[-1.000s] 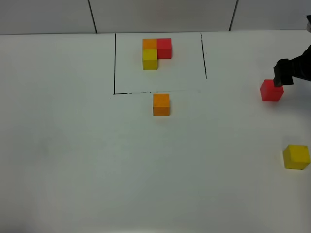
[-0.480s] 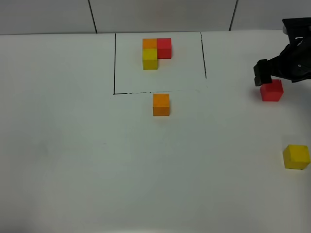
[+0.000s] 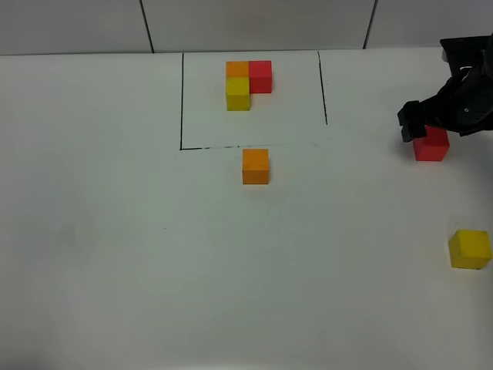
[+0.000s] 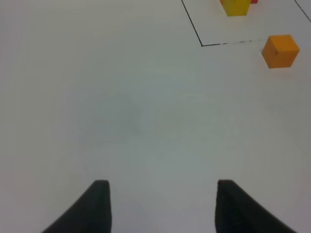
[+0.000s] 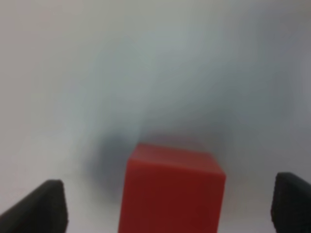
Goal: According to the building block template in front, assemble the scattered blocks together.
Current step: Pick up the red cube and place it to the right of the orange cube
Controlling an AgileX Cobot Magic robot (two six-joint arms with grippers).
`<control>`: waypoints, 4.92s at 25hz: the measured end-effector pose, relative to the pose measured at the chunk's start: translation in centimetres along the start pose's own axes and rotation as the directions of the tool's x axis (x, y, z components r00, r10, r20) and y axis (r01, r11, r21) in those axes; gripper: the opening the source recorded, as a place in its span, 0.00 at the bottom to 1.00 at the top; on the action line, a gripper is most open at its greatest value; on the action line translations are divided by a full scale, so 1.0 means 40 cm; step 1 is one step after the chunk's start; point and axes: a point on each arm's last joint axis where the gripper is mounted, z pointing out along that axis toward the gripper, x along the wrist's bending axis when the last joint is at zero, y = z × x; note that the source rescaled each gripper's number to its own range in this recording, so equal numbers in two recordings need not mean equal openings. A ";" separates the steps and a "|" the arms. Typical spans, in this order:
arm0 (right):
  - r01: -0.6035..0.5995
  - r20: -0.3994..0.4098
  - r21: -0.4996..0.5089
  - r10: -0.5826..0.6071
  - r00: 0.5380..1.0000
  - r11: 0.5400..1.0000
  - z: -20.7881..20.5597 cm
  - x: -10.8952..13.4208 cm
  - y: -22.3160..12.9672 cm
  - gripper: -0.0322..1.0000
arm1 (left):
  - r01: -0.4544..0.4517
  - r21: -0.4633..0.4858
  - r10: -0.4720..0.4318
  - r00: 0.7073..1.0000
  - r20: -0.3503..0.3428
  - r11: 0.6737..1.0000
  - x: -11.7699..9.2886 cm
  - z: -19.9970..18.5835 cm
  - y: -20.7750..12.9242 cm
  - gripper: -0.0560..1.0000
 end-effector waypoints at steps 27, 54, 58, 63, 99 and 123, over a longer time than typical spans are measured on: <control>0.026 -0.002 0.097 -0.026 1.000 0.995 0.059 -0.003 -0.031 0.05 | 0.000 0.000 0.000 1.000 0.000 1.000 0.000 0.000 0.000 0.14; 0.986 -0.256 -0.031 -0.955 0.151 0.164 -0.040 0.420 -0.060 0.05 | 0.000 0.000 0.000 1.000 0.000 1.000 0.000 0.000 0.000 0.14; 0.981 -0.245 -0.068 -0.956 0.162 0.184 -0.030 0.441 -0.024 0.05 | 0.000 0.000 0.000 1.000 0.000 1.000 0.000 0.000 0.000 0.14; 0.979 -0.255 -0.082 -0.954 0.159 0.185 -0.002 0.471 0.002 0.05 | 0.000 0.000 0.000 1.000 0.000 1.000 0.000 0.000 0.000 0.14; 0.977 -0.304 -0.084 -0.939 0.161 0.194 0.088 0.541 -0.008 0.05 | 0.000 0.000 0.000 1.000 0.000 1.000 0.000 0.000 0.000 0.14; 0.989 -0.291 -0.109 -0.954 0.067 0.103 0.088 0.541 -0.008 0.05 | 0.000 0.000 0.000 1.000 0.000 1.000 0.000 0.000 0.000 0.14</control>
